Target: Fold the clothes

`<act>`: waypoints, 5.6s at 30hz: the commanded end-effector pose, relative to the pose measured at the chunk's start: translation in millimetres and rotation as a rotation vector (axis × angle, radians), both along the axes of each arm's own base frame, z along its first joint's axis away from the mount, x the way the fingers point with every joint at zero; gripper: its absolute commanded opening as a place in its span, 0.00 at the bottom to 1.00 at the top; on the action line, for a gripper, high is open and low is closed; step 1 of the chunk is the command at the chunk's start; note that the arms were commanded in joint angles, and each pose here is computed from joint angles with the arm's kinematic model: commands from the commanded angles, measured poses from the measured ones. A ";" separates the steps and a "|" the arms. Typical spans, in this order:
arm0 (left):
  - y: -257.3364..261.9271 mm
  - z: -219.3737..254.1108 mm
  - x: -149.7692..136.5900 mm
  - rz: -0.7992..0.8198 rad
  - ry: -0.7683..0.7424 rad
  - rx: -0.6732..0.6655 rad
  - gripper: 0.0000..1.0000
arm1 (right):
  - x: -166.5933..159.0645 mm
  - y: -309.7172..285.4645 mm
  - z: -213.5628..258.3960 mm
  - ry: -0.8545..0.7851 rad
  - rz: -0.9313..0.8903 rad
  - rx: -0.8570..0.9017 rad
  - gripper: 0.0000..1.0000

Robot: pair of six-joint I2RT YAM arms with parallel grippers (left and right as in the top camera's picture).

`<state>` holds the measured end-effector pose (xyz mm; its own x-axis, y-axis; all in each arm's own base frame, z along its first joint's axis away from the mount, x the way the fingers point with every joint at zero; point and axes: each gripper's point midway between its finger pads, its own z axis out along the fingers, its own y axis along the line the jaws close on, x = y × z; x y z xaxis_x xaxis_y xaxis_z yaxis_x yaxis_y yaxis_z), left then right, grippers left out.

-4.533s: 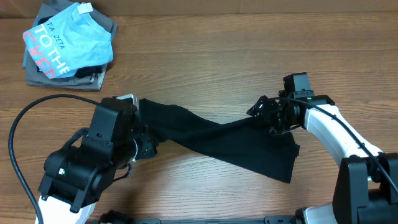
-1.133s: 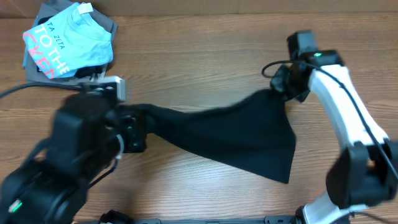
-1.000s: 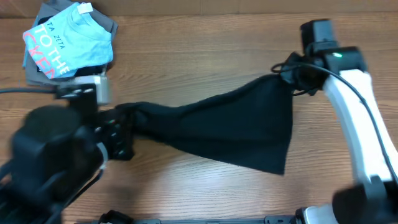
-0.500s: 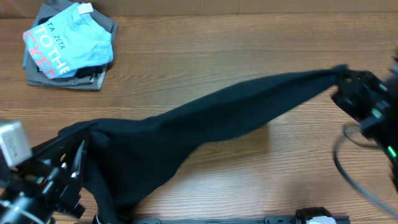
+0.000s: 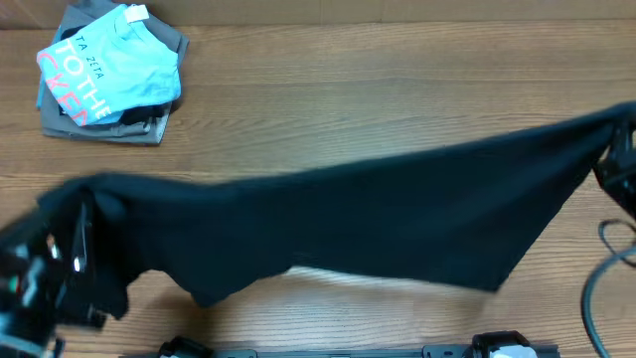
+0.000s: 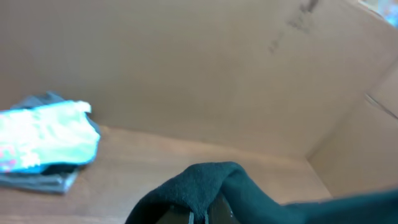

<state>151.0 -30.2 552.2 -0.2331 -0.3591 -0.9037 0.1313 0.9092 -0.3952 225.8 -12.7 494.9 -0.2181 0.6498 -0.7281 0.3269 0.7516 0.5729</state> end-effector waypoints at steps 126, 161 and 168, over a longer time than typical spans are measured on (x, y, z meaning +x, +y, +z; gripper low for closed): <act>-46.3 -548.7 8.5 -0.133 1.639 0.143 0.04 | -25.4 10.5 -446.0 1.088 -0.037 0.290 1.00; -44.4 -548.5 9.2 -0.156 1.633 0.151 0.04 | -40.8 -22.7 -484.2 1.137 -0.258 0.381 0.80; -44.8 -548.3 8.7 -0.162 1.633 0.151 0.04 | -40.2 -20.2 -500.5 1.187 -0.257 0.404 0.65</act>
<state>161.7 -76.2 5.1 -0.9384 -0.1884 0.2896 -0.2293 0.9667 -0.1140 187.8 -34.9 -0.2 -0.4412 0.8955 0.0580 0.8973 0.4414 0.0098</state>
